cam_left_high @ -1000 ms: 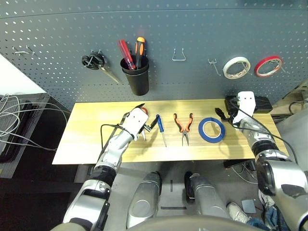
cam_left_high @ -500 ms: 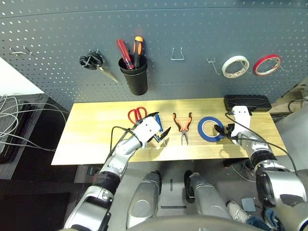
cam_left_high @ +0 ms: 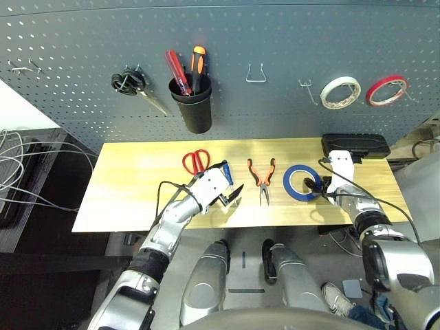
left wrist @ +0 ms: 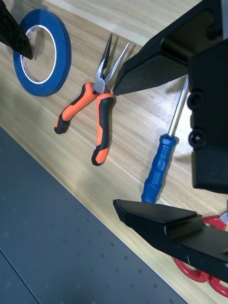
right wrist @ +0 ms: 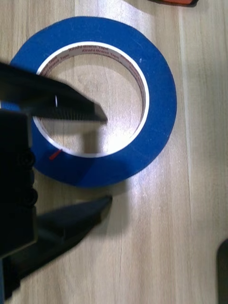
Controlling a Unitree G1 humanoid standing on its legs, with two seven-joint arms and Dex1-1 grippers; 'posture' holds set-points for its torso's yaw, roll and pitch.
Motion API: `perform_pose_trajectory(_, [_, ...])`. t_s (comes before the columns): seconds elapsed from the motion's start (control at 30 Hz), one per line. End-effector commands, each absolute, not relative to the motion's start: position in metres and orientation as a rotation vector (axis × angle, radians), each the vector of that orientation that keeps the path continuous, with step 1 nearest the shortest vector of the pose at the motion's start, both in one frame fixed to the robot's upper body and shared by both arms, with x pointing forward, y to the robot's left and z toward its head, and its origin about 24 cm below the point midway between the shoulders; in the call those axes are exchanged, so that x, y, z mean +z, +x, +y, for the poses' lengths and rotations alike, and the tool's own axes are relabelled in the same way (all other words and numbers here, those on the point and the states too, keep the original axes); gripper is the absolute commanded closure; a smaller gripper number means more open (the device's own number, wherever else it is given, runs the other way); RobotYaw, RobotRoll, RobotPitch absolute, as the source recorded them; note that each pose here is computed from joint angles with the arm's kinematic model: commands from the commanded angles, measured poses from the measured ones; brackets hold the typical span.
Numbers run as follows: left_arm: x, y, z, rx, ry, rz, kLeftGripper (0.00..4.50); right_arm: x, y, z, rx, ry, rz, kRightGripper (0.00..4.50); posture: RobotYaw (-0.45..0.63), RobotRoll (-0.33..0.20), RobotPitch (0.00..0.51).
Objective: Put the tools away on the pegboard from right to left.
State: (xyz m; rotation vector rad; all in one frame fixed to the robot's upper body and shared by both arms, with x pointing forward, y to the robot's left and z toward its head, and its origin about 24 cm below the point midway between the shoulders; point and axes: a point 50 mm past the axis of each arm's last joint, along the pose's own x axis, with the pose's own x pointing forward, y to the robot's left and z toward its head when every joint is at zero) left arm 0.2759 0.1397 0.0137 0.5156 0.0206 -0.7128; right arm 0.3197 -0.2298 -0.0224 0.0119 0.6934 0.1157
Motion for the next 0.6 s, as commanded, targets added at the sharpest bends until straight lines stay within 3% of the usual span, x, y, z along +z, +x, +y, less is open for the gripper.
perform_pose_trajectory(0.03, [0.009, 0.275, 0.143, -0.704, 0.519, 0.046, 0.0, -0.034, 0.31, -0.227, 0.136, 0.008, 0.765, 2.8, 0.15, 0.0, 0.244])
perform_pose_trajectory(0.13, [0.009, 0.277, 0.143, -0.695, 0.517, 0.043, 0.0, -0.031, 0.311, -0.23, 0.143, -0.004, 0.743, 3.77, 0.15, 0.0, 0.231])
perform_pose_trajectory(0.27, [0.01, 0.279, 0.144, -0.674, 0.51, 0.025, 0.0, -0.022, 0.313, -0.236, 0.137, -0.046, 0.661, 3.78, 0.15, 0.0, 0.212])
perform_pose_trajectory(0.37, [0.012, 0.28, 0.144, -0.66, 0.501, -0.012, 0.0, 0.0, 0.313, -0.241, 0.156, -0.203, 0.416, 3.78, 0.14, 0.0, 0.2])
perform_pose_trajectory(0.6, [0.026, 0.277, 0.138, -0.682, 0.461, -0.169, 0.0, 0.023, 0.29, -0.241, 0.218, -0.349, 0.148, 3.79, 0.12, 0.0, 0.189])
